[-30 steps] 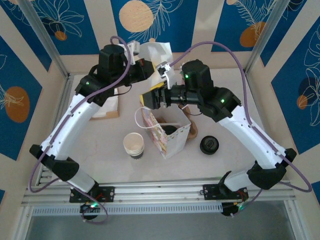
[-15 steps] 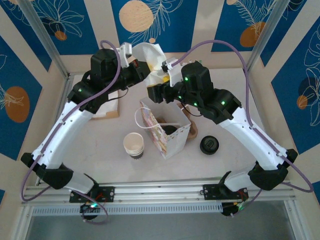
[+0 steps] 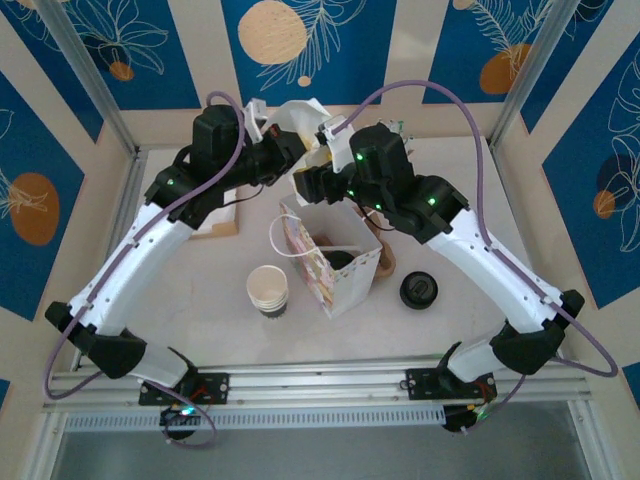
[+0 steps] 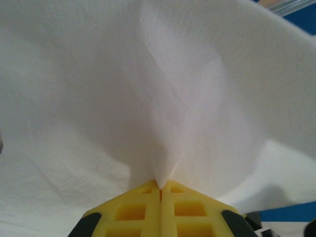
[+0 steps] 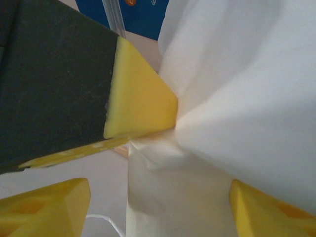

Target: Pack the takeout coffee

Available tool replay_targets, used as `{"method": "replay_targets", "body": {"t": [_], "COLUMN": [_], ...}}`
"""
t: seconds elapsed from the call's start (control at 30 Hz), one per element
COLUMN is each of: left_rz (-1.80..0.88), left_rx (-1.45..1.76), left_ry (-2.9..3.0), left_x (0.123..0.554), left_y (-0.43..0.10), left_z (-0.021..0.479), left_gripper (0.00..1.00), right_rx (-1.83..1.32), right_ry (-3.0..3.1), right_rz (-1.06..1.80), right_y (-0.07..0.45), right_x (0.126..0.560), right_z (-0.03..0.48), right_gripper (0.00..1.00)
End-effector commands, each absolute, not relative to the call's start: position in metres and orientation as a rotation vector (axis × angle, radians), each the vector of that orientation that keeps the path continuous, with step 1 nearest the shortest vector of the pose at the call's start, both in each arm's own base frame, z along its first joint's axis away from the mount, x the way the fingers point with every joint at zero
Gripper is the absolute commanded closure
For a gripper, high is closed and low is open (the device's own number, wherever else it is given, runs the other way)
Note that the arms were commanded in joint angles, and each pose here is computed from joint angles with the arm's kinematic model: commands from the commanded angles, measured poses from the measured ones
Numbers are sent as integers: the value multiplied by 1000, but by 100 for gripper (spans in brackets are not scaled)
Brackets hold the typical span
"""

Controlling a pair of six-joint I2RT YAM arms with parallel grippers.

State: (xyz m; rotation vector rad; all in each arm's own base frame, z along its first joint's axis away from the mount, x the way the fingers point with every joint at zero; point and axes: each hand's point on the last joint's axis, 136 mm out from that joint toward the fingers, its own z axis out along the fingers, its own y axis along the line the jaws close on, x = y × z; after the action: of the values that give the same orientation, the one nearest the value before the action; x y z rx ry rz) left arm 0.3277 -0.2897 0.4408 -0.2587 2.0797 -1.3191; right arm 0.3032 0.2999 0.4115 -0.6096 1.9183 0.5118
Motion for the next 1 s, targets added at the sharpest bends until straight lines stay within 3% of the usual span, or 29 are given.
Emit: {"method": "replay_targets", "body": {"t": [0.0, 0.23, 0.53, 0.63, 0.7, 0.9, 0.97], "left_rz": [-1482, -1596, -1693, -1661, -1632, -1455, -1397], "left_rx": [-265, -326, -354, -351, -335, -281, -263], "left_ry": [2028, 2019, 2009, 1999, 1987, 1973, 1970], "left_x": [312, 305, 307, 310, 311, 311, 311], "left_y": [-297, -300, -309, -306, -303, -283, -276], "left_z": [463, 462, 458, 455, 456, 456, 454], "left_gripper": [100, 100, 99, 69, 58, 37, 35], "right_rx": [-607, -598, -604, -594, -592, -611, -613], "right_ry": [1921, 1946, 1956, 1960, 1969, 2006, 2017], "right_rz": [496, 513, 560, 546, 526, 389, 325], "right_y": [300, 298, 292, 285, 281, 271, 268], "right_x": [308, 311, 301, 298, 295, 290, 290], "right_z": [406, 397, 395, 395, 392, 375, 369], "right_gripper": [33, 53, 98, 100, 100, 100, 100]}}
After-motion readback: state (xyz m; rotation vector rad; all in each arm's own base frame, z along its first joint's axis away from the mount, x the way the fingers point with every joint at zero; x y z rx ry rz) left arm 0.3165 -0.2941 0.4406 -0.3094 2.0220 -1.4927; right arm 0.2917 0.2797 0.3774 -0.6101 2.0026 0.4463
